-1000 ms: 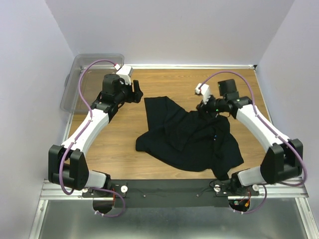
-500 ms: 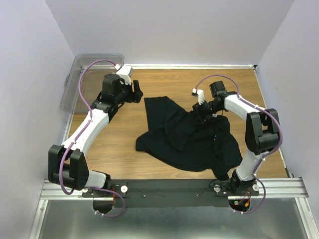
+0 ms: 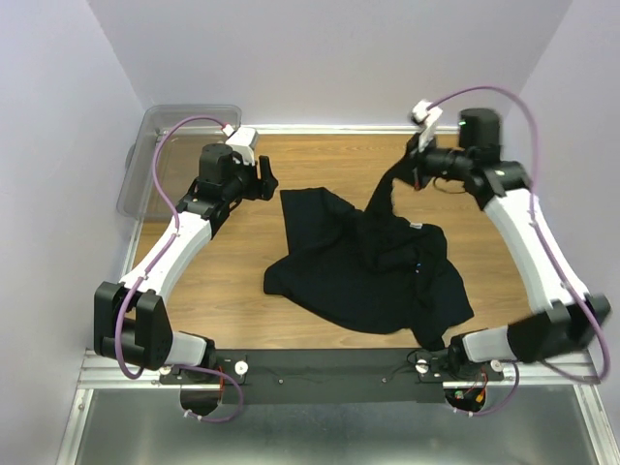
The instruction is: Fold and stack the t-shirts
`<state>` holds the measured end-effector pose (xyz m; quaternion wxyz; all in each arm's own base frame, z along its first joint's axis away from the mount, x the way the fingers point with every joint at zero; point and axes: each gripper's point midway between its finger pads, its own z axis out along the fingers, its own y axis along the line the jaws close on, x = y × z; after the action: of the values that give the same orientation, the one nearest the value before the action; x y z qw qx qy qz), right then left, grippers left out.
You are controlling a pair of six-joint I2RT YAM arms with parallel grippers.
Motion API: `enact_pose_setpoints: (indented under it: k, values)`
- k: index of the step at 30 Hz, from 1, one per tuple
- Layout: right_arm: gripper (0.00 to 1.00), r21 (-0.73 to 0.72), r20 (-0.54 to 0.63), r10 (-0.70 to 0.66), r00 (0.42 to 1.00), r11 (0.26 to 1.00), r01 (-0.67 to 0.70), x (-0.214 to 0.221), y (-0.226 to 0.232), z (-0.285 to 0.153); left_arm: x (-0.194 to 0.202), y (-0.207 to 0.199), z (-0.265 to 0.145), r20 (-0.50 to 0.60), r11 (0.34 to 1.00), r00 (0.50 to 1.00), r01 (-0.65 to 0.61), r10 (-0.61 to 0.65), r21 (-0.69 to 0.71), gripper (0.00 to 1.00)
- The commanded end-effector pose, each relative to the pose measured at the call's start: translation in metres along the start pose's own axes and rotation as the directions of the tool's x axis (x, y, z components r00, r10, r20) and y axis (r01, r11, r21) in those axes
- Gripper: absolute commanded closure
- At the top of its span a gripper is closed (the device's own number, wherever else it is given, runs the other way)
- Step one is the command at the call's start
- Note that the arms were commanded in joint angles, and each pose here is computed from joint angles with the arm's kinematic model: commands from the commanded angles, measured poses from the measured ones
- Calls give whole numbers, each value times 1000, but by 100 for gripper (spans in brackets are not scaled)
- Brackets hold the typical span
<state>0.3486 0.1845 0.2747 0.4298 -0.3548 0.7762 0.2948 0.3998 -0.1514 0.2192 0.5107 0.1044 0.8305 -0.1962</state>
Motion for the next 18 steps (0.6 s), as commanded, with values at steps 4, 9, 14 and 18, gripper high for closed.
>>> enact_pose_setpoints:
  k: [4, 9, 14, 18]
  values:
    - [99, 151, 203, -21, 979, 989, -10, -74, 11, -57, -6, -22, -6, 36, 993, 998, -52, 48, 110, 28]
    - [100, 119, 224, -3, 975, 993, -25, -76, 21, -60, -16, -71, -24, 134, 949, 981, -173, 142, 264, 29]
    - [100, 181, 236, -89, 968, 982, 46, -82, 20, -74, -12, -110, -34, 200, 892, 950, -296, 239, 342, 29]
    - [99, 190, 257, 12, 966, 980, -62, -85, 15, -71, -4, -161, -54, 315, 775, 909, -403, 275, 487, 29]
